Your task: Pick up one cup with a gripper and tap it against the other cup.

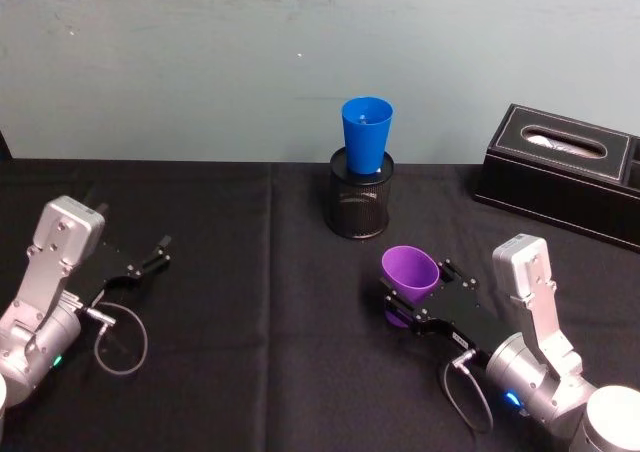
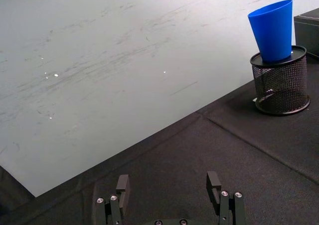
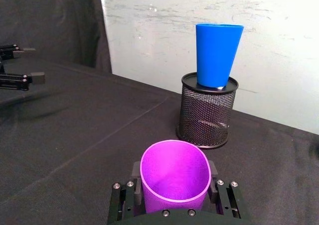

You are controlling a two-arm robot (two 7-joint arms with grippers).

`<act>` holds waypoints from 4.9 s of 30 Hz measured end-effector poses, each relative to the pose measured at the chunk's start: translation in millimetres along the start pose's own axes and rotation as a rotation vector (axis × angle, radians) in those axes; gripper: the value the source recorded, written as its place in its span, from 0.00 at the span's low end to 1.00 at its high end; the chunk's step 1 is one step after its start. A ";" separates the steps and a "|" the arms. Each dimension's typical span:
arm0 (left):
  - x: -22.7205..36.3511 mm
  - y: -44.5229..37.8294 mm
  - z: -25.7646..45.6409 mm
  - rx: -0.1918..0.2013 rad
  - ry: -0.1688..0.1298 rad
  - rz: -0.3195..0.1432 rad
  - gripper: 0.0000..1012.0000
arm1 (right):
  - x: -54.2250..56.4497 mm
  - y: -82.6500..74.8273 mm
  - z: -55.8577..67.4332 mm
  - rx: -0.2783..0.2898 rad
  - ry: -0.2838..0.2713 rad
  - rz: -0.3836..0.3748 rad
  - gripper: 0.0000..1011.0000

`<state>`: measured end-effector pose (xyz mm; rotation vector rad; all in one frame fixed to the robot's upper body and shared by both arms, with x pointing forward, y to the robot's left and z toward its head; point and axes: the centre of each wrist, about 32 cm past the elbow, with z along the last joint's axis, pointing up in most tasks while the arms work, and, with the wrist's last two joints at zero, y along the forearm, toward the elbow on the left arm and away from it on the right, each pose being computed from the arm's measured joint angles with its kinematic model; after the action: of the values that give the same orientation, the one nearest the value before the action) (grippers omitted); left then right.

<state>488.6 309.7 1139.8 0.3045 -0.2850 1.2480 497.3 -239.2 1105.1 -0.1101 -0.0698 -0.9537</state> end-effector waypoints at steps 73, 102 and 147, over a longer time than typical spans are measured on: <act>0.0 0.0 0.0 0.000 0.000 0.000 1.00 | 23.7 -6.6 45.7 0.088 -0.001 -0.063 0.73; 0.0 0.0 0.0 0.000 0.000 0.000 1.00 | 15.0 -1.8 49.7 0.101 -0.018 -0.108 0.73; 0.0 0.0 0.0 0.000 0.000 0.000 1.00 | 40.3 34.2 71.4 0.156 0.045 -0.056 0.73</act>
<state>488.6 309.7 1139.8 0.3045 -0.2850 1.2479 547.7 -243.3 1178.2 0.0575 -0.1064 -1.0030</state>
